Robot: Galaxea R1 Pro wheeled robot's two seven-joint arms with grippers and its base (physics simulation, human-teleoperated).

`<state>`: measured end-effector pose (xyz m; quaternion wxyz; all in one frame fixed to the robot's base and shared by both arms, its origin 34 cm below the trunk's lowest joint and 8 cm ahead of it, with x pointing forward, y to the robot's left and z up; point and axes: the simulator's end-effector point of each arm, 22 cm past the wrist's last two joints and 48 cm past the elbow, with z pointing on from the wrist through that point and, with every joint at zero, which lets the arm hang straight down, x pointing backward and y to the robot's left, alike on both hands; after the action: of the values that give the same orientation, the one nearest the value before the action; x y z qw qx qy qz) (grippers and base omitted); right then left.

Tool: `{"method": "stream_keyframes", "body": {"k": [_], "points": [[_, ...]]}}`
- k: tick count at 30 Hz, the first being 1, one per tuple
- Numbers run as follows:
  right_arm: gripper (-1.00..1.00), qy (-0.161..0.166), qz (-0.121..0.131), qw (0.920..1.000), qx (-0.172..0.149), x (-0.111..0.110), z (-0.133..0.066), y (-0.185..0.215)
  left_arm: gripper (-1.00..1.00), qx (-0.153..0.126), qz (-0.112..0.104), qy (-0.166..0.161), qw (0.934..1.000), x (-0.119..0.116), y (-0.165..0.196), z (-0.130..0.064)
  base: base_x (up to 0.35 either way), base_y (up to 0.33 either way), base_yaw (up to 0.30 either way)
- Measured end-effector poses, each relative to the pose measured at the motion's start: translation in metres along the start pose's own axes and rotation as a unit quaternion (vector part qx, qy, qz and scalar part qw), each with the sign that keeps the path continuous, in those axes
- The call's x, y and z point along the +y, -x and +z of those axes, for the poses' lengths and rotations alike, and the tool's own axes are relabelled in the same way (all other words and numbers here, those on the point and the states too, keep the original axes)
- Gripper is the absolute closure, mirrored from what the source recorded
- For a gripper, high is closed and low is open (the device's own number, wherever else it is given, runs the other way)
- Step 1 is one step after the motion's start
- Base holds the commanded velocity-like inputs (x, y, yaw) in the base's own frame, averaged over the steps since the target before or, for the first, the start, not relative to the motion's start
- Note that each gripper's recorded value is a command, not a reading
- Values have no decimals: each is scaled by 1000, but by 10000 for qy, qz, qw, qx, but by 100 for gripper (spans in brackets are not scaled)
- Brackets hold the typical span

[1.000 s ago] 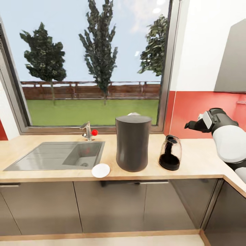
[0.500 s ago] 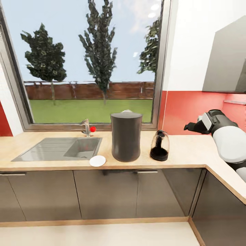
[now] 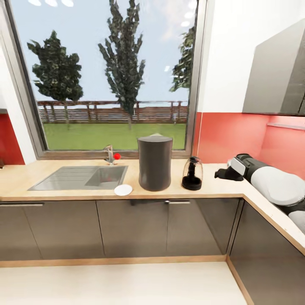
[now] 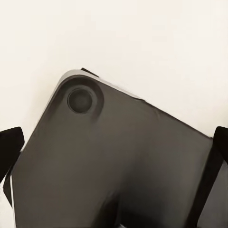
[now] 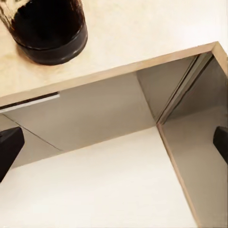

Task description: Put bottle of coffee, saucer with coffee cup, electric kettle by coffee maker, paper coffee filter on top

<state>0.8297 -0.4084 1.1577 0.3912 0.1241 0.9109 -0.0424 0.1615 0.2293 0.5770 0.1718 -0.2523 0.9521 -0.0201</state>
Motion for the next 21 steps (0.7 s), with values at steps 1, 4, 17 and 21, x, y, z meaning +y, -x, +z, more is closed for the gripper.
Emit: {"method": "stream_keyframes", "body": {"k": [1, 4, 17, 21], "points": [[-100, -20, -21, 10000, 52, 1, 4, -7, -100, -3, 3, -1, 10000, 0, 0, 0, -328, 0, 0], [-100, -134, -93, 9996, 243, 2, 17, -33, -100, -16, 25, -6, 10000, 1, 2, 0, -328, 0, 0], [-100, -347, -425, 9940, 946, 6, 88, -203, -100, -326, -9, -83, 9994, -5, 30, 5, -309, 0, 0], [-100, -542, -555, 9900, 1177, -13, 109, -294, -100, -502, -91, -131, 9986, -11, 45, 7, -70, 0, 0]]}}
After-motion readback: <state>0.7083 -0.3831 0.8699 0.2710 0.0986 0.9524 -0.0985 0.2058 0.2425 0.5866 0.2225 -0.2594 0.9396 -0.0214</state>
